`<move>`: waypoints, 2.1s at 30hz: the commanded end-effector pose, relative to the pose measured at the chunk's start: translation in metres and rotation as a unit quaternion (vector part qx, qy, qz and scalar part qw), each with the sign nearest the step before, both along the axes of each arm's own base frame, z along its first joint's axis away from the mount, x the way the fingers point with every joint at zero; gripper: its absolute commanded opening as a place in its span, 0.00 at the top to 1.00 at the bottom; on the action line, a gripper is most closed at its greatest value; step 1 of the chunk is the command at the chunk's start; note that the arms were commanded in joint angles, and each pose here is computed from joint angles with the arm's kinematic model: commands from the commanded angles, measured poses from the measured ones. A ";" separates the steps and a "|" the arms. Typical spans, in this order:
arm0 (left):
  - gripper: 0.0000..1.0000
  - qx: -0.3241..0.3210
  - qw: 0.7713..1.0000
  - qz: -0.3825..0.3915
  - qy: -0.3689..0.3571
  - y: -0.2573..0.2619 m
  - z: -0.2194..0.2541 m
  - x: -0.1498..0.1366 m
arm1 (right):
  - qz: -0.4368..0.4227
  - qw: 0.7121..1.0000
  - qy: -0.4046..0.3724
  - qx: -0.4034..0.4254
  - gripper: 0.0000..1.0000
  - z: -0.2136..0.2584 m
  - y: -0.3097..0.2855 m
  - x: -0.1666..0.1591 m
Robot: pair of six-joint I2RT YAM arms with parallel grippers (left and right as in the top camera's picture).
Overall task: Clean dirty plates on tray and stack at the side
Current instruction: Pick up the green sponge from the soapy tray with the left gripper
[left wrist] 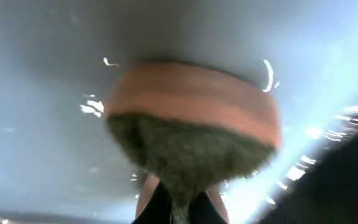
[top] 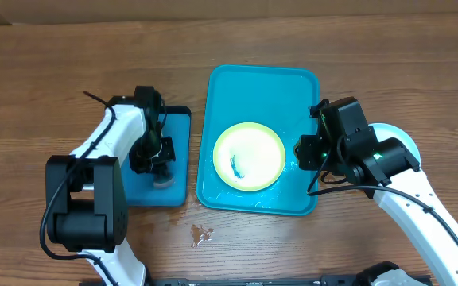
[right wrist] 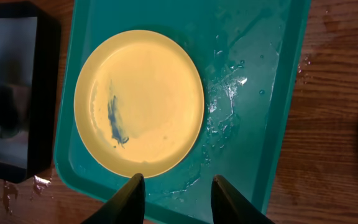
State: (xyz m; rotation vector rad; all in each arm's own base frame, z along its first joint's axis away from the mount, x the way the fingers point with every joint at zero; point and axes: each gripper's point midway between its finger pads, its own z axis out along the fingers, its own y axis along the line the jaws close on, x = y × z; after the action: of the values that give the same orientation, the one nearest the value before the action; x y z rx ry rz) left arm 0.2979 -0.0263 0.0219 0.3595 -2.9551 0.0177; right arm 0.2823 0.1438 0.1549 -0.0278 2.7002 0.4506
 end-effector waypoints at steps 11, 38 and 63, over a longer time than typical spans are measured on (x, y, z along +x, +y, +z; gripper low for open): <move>0.96 0.015 0.990 -0.057 -0.125 0.001 0.036 0.043 | -0.147 0.988 -0.004 -0.044 0.58 -0.002 -0.036 0.013; 0.96 -0.035 0.982 -0.091 -0.161 -0.042 0.140 0.075 | 0.011 0.990 0.144 -0.003 0.68 -0.136 0.029 0.027; 0.96 -0.194 0.966 -0.075 -0.151 -0.231 0.032 0.016 | -0.034 0.984 0.176 -0.005 0.96 -0.150 0.025 0.021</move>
State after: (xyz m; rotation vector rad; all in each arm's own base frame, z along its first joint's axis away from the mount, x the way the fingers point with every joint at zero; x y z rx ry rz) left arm 0.3190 -0.2597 0.0571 -0.0615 -3.1812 0.6759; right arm 0.3053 0.1737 0.0075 0.1182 3.0325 0.4871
